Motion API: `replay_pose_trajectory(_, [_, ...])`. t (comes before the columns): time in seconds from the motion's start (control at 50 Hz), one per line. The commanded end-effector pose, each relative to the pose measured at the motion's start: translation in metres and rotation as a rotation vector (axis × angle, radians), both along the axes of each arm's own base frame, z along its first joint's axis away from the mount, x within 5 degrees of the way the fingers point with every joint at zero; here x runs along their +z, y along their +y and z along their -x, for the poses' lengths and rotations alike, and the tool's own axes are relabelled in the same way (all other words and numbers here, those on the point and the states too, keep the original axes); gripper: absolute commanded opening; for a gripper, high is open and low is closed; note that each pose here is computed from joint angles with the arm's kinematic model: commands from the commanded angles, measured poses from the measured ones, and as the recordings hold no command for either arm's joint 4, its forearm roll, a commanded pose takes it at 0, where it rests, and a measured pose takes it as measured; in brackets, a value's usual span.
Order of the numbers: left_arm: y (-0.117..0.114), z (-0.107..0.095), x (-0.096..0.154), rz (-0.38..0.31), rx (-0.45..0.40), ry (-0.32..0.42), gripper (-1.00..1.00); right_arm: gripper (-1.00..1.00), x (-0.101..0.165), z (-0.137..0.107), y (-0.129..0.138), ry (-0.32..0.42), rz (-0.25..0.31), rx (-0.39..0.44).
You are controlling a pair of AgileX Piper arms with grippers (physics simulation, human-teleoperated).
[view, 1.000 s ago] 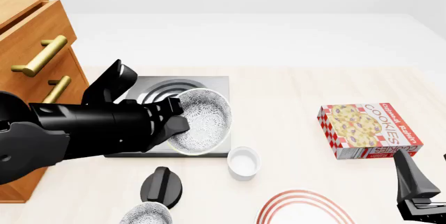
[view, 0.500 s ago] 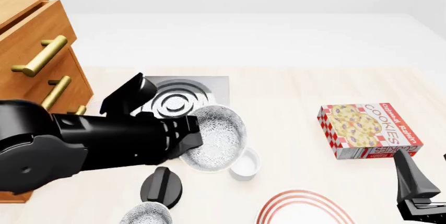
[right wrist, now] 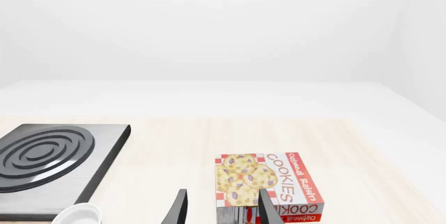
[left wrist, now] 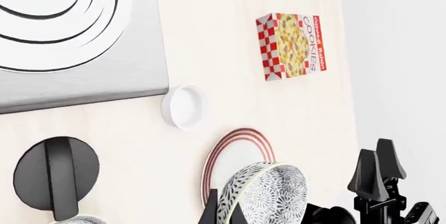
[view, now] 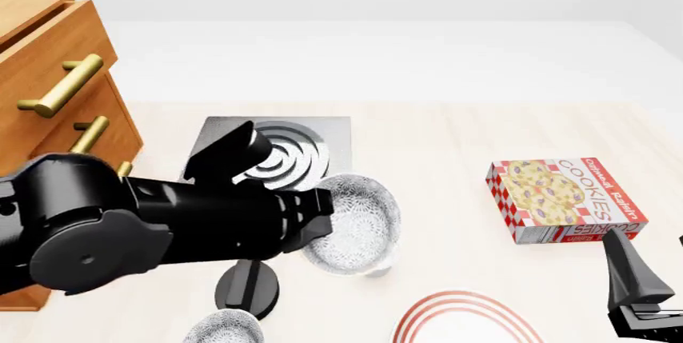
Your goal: Pick the akita bowl on the wooden cabinet and place it on the plate.
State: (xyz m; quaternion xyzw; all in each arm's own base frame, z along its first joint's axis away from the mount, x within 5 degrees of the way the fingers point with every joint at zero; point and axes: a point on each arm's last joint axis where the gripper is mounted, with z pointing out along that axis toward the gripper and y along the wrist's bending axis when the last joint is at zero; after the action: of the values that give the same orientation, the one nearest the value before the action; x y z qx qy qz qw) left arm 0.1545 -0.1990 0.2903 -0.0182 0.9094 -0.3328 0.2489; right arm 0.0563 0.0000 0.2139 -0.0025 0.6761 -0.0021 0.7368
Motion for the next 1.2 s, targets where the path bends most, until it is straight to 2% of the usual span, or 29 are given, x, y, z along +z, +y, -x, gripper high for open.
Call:
replay_pose_trajectory(0.02, [-0.013,0.000,-0.003,0.003,-0.023,0.011,-1.00,1.00,0.000,0.000,0.000,0.000,0.000,0.000])
replay_pose_trajectory(0.4, [-0.041,0.007,-0.024,-0.020,-0.077,0.059,-1.00,1.00,0.000,0.000,0.000,0.000,0.000,0.000])
replay_pose_trajectory(1.2, [-0.069,0.007,-0.044,-0.029,-0.095,0.103,-1.00,1.00,0.000,0.000,0.000,0.000,0.000,0.000])
